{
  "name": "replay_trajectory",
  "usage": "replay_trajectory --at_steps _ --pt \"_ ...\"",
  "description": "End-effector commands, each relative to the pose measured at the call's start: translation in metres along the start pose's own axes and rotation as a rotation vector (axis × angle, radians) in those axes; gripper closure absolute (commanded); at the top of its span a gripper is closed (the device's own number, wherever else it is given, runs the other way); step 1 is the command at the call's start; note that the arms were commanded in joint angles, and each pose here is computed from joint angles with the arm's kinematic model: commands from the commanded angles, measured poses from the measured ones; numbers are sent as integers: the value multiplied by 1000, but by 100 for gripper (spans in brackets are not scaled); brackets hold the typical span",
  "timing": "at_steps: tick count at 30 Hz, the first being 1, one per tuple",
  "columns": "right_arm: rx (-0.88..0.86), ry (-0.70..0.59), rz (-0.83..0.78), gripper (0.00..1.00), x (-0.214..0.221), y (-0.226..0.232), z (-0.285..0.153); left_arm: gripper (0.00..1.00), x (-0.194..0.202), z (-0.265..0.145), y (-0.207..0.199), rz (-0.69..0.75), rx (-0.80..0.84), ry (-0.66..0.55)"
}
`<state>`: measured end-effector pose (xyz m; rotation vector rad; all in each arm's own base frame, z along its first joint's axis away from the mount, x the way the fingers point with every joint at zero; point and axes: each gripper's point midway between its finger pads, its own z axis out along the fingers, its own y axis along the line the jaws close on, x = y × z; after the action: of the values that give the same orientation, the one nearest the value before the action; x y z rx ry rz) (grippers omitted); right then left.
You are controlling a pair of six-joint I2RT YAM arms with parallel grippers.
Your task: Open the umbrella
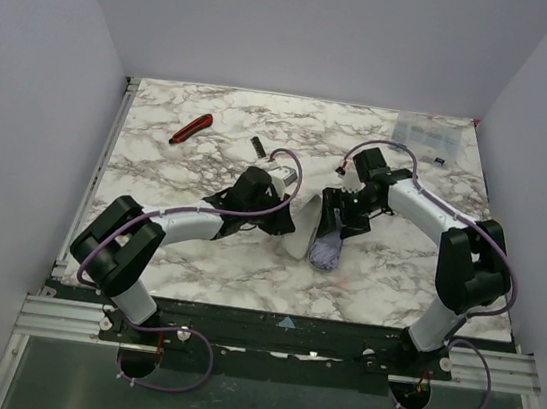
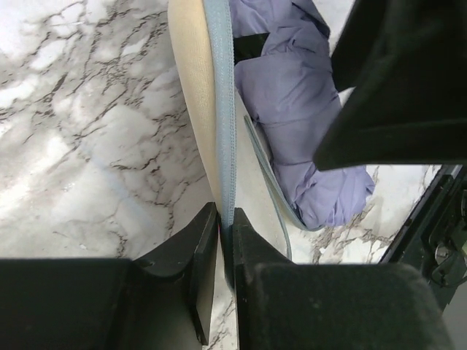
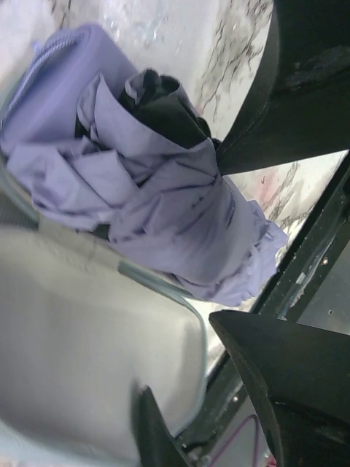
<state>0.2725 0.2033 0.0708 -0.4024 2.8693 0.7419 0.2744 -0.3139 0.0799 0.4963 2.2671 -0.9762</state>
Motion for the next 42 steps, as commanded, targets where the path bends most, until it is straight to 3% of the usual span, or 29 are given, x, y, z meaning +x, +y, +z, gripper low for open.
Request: replay_trajectory --at_steps 1,4,10,11,18,26,34,42 --pt "160 -28 -1 25 -11 -28 14 88 -2 -1 -22 31 52 -19" --pt "205 -26 -15 39 -9 -35 18 91 -1 3 -22 25 46 -7" --pt "238 -53 -41 98 -18 -38 12 99 -2 6 -15 16 6 5" --pt "224 -60 -44 100 -21 -34 10 99 -4 5 -14 16 1 2" --pt "49 -146 -135 100 -45 14 -24 100 -20 -5 14 41 -121 -11" --pt "-148 -332 -206 100 -82 61 -81 100 -40 -16 62 57 -306 0" --pt "-120 -461 -157 100 -113 38 -121 97 -39 -45 111 54 -484 144" --pt "-106 -477 -176 100 -116 24 -127 90 -34 -103 170 29 -667 281"
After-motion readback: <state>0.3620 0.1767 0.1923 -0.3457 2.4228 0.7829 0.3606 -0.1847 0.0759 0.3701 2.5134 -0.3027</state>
